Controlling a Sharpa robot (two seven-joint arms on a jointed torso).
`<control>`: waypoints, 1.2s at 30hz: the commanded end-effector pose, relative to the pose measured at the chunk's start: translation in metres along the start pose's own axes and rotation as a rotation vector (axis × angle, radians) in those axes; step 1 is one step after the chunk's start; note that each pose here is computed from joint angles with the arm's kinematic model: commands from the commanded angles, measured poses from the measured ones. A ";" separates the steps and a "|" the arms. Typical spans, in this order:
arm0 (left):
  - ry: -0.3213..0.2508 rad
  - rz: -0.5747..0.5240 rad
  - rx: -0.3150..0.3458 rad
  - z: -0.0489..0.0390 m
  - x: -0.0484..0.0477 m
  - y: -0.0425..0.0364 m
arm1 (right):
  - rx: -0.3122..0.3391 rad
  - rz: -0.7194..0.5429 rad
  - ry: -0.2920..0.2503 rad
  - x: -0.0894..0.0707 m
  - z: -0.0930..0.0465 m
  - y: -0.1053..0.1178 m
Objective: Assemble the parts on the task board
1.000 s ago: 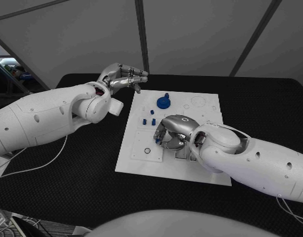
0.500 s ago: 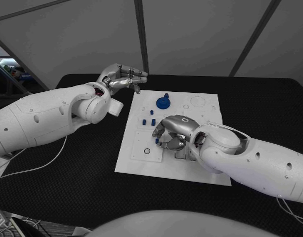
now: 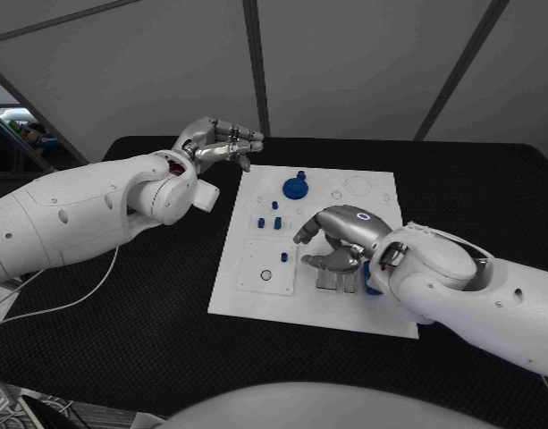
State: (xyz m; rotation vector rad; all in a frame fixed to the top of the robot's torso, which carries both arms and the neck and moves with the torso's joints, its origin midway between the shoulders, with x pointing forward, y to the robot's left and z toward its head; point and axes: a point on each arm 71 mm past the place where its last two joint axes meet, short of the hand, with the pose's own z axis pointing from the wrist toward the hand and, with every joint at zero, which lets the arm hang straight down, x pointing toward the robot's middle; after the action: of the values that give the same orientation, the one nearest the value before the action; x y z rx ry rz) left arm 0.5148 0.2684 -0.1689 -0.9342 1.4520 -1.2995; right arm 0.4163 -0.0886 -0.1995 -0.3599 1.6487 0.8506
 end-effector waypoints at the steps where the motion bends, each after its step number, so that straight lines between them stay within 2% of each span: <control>1: 0.012 -0.005 0.004 -0.0010 -0.0015 -0.0010 | 0.043 -0.009 -0.054 -0.018 -0.006 -0.009; 3: 0.007 -0.002 0.006 -0.0021 -0.0038 -0.0009 | 0.082 -0.006 -0.060 -0.032 -0.011 -0.023; 5: -0.002 0.001 0.014 -0.0032 -0.0057 -0.0015 | 0.113 -0.003 -0.037 -0.041 -0.016 -0.036; 12: -0.031 0.004 0.044 -0.0063 -0.0126 -0.0033 | 0.173 -0.010 -0.001 -0.057 -0.029 -0.065; 20: -0.072 -0.070 0.064 -0.0059 -0.0154 -0.0040 | 0.183 -0.063 0.044 -0.054 -0.021 -0.070; 36: -0.067 -0.090 0.056 -0.0056 -0.0141 -0.0036 | 0.185 -0.098 0.089 -0.044 -0.002 -0.070</control>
State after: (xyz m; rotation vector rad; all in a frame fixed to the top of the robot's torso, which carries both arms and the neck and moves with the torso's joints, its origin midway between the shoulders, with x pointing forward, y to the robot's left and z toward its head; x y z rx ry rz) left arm 0.5129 0.2838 -0.1653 -1.0051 1.3472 -1.3351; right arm 0.4716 -0.1480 -0.1809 -0.3174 1.7519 0.6270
